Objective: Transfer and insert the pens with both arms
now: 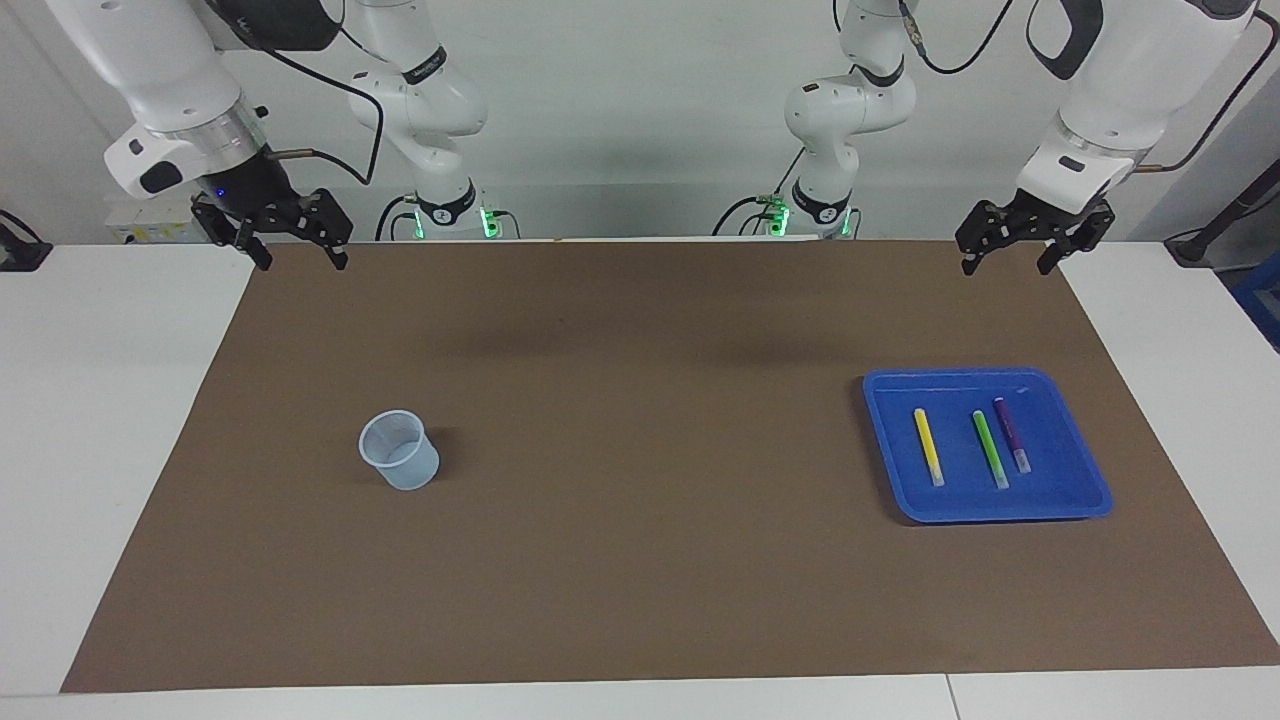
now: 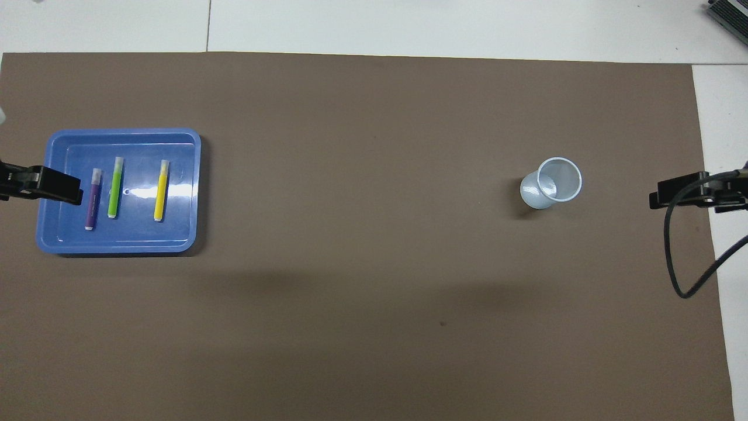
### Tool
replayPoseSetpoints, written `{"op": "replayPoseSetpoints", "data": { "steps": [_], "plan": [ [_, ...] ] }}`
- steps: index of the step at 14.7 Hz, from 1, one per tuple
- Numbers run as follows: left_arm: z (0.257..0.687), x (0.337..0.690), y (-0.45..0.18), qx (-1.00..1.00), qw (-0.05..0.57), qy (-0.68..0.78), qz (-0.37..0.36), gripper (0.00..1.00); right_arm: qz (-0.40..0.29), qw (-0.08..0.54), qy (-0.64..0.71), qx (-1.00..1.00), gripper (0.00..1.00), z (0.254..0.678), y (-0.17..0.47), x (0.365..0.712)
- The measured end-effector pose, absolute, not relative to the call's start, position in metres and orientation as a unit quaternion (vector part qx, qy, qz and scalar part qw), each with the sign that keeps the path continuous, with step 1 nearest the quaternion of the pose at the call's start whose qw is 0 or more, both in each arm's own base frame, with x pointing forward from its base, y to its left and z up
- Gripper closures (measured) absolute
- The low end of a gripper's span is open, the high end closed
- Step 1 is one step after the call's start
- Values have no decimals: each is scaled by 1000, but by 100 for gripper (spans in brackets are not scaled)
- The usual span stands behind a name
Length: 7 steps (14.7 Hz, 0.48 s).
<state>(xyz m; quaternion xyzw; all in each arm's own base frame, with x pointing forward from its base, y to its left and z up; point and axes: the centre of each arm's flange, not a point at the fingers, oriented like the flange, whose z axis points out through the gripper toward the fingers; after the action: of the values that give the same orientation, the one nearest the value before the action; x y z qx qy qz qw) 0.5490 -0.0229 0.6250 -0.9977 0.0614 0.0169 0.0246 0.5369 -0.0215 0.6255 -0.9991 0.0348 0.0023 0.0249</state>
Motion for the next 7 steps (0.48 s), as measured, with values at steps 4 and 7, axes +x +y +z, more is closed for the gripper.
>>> {"op": "replayPoseSetpoints", "data": {
  "steps": [4,7],
  "plan": [
    [625,549,-23,-998,25,61,17,0,1,25,29,-999,0,626,-21,537],
    [625,549,-23,-998,25,61,17,0,1,25,29,-999,0,626,-22,537]
  ]
}}
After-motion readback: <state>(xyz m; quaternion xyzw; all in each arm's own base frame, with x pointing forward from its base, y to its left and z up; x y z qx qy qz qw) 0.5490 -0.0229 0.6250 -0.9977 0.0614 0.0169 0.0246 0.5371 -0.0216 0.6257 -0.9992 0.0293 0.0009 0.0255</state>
